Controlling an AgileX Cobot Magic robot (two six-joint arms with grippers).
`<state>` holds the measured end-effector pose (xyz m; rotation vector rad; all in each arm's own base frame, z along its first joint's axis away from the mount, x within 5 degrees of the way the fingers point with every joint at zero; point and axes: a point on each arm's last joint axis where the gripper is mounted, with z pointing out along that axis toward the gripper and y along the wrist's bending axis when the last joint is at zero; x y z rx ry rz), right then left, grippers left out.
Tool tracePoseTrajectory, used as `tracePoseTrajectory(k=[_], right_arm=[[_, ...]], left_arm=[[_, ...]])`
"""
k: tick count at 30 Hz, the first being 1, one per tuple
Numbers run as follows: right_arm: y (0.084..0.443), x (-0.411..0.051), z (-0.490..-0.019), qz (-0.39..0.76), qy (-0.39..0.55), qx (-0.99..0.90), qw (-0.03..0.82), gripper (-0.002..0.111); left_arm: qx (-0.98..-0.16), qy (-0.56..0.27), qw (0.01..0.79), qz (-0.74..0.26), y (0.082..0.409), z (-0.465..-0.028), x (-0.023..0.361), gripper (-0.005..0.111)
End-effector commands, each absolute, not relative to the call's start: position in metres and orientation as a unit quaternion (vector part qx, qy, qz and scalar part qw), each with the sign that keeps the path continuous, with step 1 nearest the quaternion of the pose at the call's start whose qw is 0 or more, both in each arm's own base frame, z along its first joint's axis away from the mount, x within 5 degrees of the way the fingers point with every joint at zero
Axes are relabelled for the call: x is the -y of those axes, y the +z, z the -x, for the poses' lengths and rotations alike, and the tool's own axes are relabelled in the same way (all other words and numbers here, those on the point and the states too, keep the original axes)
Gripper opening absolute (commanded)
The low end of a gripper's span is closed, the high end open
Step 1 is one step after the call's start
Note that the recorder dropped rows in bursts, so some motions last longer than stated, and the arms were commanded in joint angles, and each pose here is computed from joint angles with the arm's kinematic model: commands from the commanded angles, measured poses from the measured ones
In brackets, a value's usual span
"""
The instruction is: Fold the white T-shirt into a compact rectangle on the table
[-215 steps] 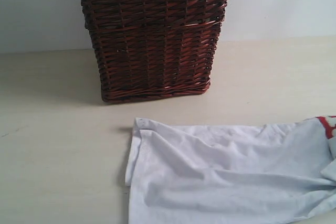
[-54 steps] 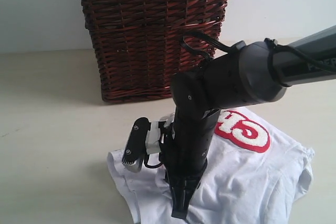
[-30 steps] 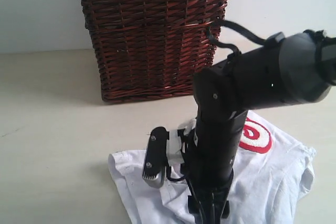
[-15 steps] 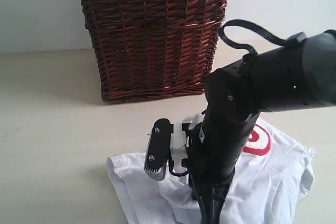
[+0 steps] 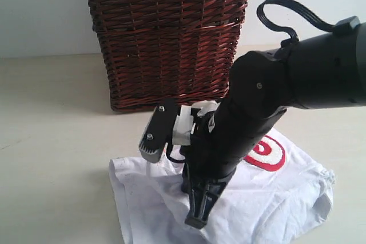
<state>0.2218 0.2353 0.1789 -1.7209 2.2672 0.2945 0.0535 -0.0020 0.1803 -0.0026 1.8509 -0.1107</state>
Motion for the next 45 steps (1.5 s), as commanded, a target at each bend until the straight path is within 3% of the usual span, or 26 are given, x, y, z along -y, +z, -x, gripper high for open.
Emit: tracePoseTrajectory(k=[1,5,10,12,17,19,25,30,33,40,42,45], right_arm=[[0.226,-0.252,-0.234,0.552,0.157,-0.790,0.215,0.000],[0.235,-0.267,-0.245,0.490,0.225,-0.798,0.269,0.000],[0.206,-0.282,-0.246,0.509,0.270,-0.781,0.239,0.001],[0.194,-0.284,-0.248,0.524,0.266,-0.776,0.229,0.008],[0.179,-0.286,-0.254,0.516,0.250,-0.786,0.231,0.048],[0.184,-0.286,-0.256,0.511,0.247,-0.786,0.247,0.057],[0.211,-0.282,-0.238,0.562,0.279,-0.744,0.231,0.061],[0.192,-0.293,-0.221,0.697,0.268,-0.629,0.214,0.071],[0.160,-0.315,-0.223,0.712,0.222,-0.619,0.245,0.071],[0.121,-0.336,-0.239,0.708,0.176,-0.644,0.232,0.069],[0.110,-0.334,-0.243,0.706,0.153,-0.660,0.209,0.063],[0.105,-0.329,-0.245,0.724,0.116,-0.652,0.194,0.040]], left_arm=[[-0.794,-0.053,0.605,0.000,0.182,-0.053,0.003,0.001],[-0.794,-0.053,0.605,0.000,0.182,-0.053,0.003,0.001],[-0.794,-0.053,0.605,0.000,0.182,-0.053,0.003,0.001],[-0.794,-0.053,0.605,0.000,0.182,-0.053,0.003,0.001],[-0.794,-0.053,0.605,0.000,0.182,-0.053,0.003,0.001],[-0.794,-0.053,0.605,0.000,0.182,-0.053,0.003,0.001],[-0.794,-0.053,0.605,0.000,0.182,-0.053,0.003,0.001],[-0.794,-0.053,0.605,0.000,0.182,-0.053,0.003,0.001],[-0.794,-0.053,0.605,0.000,0.182,-0.053,0.003,0.001],[-0.794,-0.053,0.605,0.000,0.182,-0.053,0.003,0.001],[-0.794,-0.053,0.605,0.000,0.182,-0.053,0.003,0.001],[-0.794,-0.053,0.605,0.000,0.182,-0.053,0.003,0.001]])
